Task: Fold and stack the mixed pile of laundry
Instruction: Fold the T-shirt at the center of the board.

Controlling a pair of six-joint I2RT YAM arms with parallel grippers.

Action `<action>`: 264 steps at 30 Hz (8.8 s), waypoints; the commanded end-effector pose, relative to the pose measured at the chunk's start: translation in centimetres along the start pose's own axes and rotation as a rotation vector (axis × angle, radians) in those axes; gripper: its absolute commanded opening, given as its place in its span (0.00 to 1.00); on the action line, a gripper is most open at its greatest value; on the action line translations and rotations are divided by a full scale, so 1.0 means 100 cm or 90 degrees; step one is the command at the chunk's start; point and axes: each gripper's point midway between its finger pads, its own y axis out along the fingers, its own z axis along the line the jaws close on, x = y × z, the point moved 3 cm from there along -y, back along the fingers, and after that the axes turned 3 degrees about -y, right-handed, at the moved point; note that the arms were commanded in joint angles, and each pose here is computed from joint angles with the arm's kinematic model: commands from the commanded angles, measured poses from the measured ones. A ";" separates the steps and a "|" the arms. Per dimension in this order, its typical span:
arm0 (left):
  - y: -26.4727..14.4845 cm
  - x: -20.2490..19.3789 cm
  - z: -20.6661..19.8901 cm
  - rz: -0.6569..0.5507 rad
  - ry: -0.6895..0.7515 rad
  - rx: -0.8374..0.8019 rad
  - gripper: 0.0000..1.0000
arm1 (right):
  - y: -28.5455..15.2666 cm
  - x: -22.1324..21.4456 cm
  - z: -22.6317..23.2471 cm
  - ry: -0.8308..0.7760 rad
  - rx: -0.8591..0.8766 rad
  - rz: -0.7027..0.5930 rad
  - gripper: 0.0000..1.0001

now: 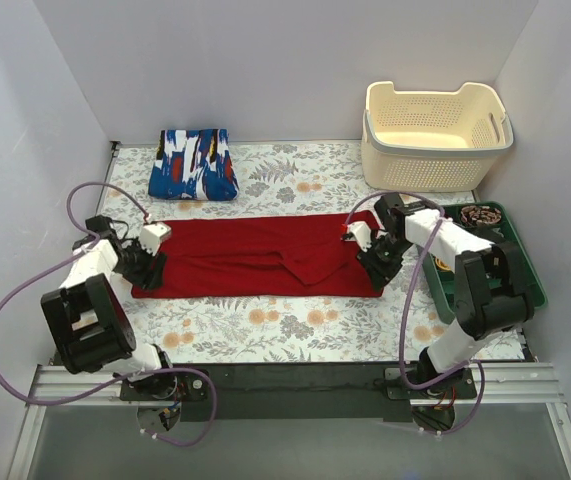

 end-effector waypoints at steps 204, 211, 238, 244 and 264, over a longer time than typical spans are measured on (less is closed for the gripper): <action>-0.069 0.163 -0.198 -0.344 0.234 -0.225 0.74 | -0.139 0.244 -0.056 -0.172 -0.207 -0.403 0.74; -0.083 0.184 -0.203 -0.388 0.344 -0.248 0.75 | -0.173 0.221 -0.011 -0.194 -0.217 -0.535 0.94; 0.051 0.060 -0.270 -0.293 0.680 -0.383 0.51 | 0.045 0.031 0.094 -0.747 -0.076 -0.283 0.59; 0.061 0.054 -0.267 -0.273 0.688 -0.373 0.48 | 0.057 0.020 0.096 -0.776 -0.075 -0.259 0.56; 0.032 0.015 -0.309 -0.219 0.737 -0.450 0.00 | 0.057 0.007 0.132 -0.673 -0.070 -0.216 0.01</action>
